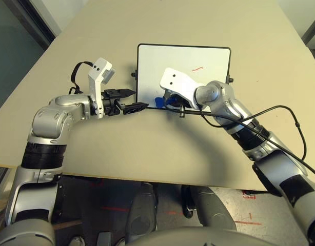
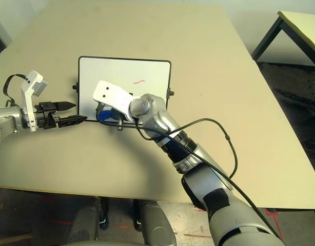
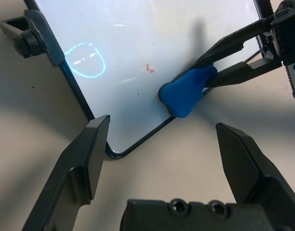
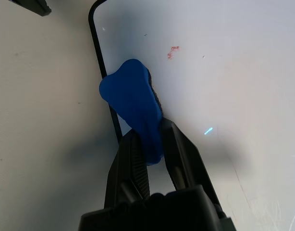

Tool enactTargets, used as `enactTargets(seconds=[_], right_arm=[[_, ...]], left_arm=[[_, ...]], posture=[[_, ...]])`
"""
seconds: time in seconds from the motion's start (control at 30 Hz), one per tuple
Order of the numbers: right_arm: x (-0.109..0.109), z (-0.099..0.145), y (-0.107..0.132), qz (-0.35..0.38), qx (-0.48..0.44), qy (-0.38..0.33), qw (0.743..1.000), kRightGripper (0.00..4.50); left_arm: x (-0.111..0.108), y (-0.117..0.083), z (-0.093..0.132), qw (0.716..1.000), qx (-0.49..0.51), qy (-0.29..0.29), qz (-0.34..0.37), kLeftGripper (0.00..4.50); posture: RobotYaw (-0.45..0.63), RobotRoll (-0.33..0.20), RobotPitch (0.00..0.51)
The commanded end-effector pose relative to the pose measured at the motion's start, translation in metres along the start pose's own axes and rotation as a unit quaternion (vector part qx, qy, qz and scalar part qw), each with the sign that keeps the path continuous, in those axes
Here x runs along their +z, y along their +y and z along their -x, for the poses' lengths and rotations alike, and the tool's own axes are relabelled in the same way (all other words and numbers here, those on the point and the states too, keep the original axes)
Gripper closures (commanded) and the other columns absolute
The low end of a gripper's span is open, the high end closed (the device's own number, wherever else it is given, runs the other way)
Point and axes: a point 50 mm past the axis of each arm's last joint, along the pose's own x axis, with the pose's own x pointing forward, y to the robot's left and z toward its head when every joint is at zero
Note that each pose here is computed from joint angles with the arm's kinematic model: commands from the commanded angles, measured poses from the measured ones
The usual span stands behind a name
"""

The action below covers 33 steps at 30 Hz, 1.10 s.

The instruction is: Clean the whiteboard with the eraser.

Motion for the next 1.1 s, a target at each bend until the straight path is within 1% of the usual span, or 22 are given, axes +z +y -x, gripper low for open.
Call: enactTargets(seconds=[0.03, 0.17, 0.27, 0.33, 0.57, 0.67, 0.77, 0.87, 0.97, 1.03, 1.1], right_arm=[[-0.005, -0.001, -0.01, -0.02, -0.028, 0.012, 0.999, 3.94], [0.004, 0.002, -0.027, -0.028, -0.068, -0.012, 0.997, 3.94], [0.007, 0.002, -0.031, -0.029, -0.08, -0.021, 0.996, 3.94], [0.004, 0.0, -0.028, -0.03, -0.072, -0.015, 0.997, 3.94], [-0.01, -0.004, 0.004, -0.023, 0.004, 0.017, 1.0, 3.94], [-0.009, -0.004, 0.007, -0.022, 0.009, 0.015, 1.0, 3.94], [-0.002, -0.003, 0.0, -0.024, -0.012, -0.002, 1.0, 3.94], [0.005, -0.002, -0.013, -0.027, -0.047, -0.015, 0.998, 3.94], [0.01, -0.001, -0.022, -0.031, -0.072, -0.031, 0.996, 3.94], [0.013, -0.002, -0.025, -0.031, -0.08, -0.039, 0.996, 3.94], [0.012, -0.003, -0.022, -0.031, -0.072, -0.035, 0.996, 3.94]], left_arm=[[-0.002, 0.0, -0.002, 1.0, -0.005, 0.007, 0.003, 0.0], [-0.002, -0.001, -0.002, 1.0, -0.006, 0.007, 0.003, 0.0], [-0.002, -0.001, -0.003, 1.0, -0.006, 0.007, 0.003, 0.0], [-0.002, -0.001, -0.003, 1.0, -0.006, 0.007, 0.004, 0.0], [-0.003, -0.001, -0.003, 1.0, -0.006, 0.007, 0.005, 0.0], [-0.003, -0.001, -0.003, 1.0, -0.006, 0.007, 0.005, 0.0], [-0.003, -0.001, -0.003, 1.0, -0.007, 0.007, 0.005, 0.0], [-0.003, -0.001, -0.003, 1.0, -0.007, 0.008, 0.004, 0.0], [-0.003, -0.001, -0.003, 1.0, -0.007, 0.007, 0.004, 0.0], [-0.003, -0.001, -0.003, 1.0, -0.007, 0.007, 0.004, 0.0], [-0.002, -0.001, -0.003, 1.0, -0.007, 0.007, 0.004, 0.0]], posture=[[-0.04, 0.0, 0.175], [-0.04, 0.0, 0.174], [-0.04, 0.0, 0.175], [-0.04, 0.0, 0.175], [-0.04, 0.0, 0.176], [-0.04, 0.0, 0.176], [-0.04, 0.0, 0.177], [-0.04, 0.0, 0.177], [-0.04, 0.0, 0.175], [-0.04, 0.0, 0.175], [-0.04, 0.0, 0.175]])
